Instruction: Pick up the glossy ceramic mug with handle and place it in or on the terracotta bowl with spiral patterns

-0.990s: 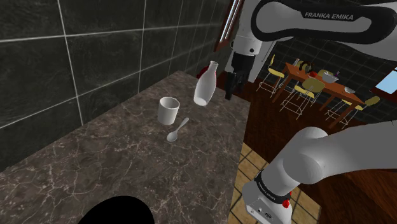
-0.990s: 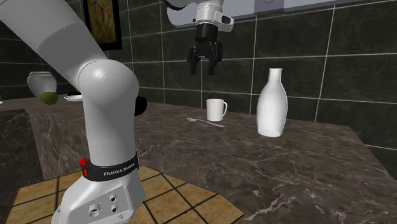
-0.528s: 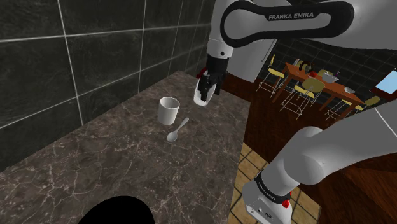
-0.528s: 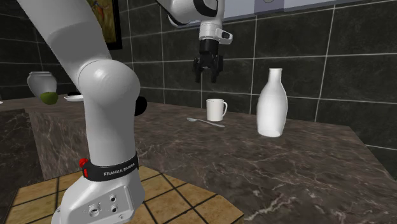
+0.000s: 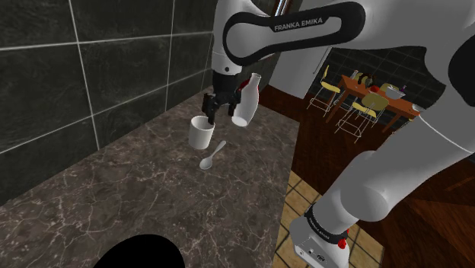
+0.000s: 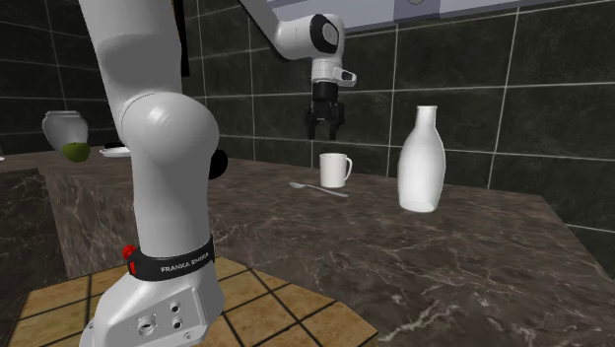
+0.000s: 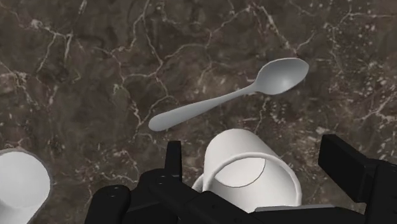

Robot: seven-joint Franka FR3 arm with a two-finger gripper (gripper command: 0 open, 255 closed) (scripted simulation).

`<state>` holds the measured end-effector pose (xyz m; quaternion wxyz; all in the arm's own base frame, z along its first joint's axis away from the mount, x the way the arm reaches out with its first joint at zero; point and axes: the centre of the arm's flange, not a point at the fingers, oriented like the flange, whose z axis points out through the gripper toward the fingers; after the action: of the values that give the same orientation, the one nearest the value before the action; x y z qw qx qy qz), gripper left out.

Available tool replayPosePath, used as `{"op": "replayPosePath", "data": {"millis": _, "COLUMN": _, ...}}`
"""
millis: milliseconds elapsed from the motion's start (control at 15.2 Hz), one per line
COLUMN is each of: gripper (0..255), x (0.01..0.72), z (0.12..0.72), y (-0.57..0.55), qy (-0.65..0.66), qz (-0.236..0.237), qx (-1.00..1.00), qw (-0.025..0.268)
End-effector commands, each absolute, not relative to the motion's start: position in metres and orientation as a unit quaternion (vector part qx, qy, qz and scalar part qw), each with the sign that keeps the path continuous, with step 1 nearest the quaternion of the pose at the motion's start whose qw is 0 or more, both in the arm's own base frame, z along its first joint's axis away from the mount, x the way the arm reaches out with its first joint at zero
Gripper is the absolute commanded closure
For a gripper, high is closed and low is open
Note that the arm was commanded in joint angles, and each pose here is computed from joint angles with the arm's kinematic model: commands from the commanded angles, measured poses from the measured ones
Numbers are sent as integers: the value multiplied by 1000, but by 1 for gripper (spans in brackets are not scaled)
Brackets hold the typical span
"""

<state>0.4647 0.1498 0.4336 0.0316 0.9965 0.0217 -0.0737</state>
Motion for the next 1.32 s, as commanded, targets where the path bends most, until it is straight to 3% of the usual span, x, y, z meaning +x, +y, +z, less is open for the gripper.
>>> {"op": "replayPosePath", "data": {"millis": 0, "gripper": 0, "x": 483, "z": 423, "y": 168, "qy": 18, "qz": -71, "qx": 997, "qw": 34}}
{"op": "replayPosePath", "data": {"millis": 330, "gripper": 0, "x": 527, "z": 398, "y": 210, "qy": 12, "qz": -64, "qx": 997, "qw": 42}}
{"op": "replayPosePath", "data": {"millis": 1254, "gripper": 0, "x": 523, "z": 358, "y": 207, "qy": 12, "qz": -63, "qx": 997, "qw": 42}}
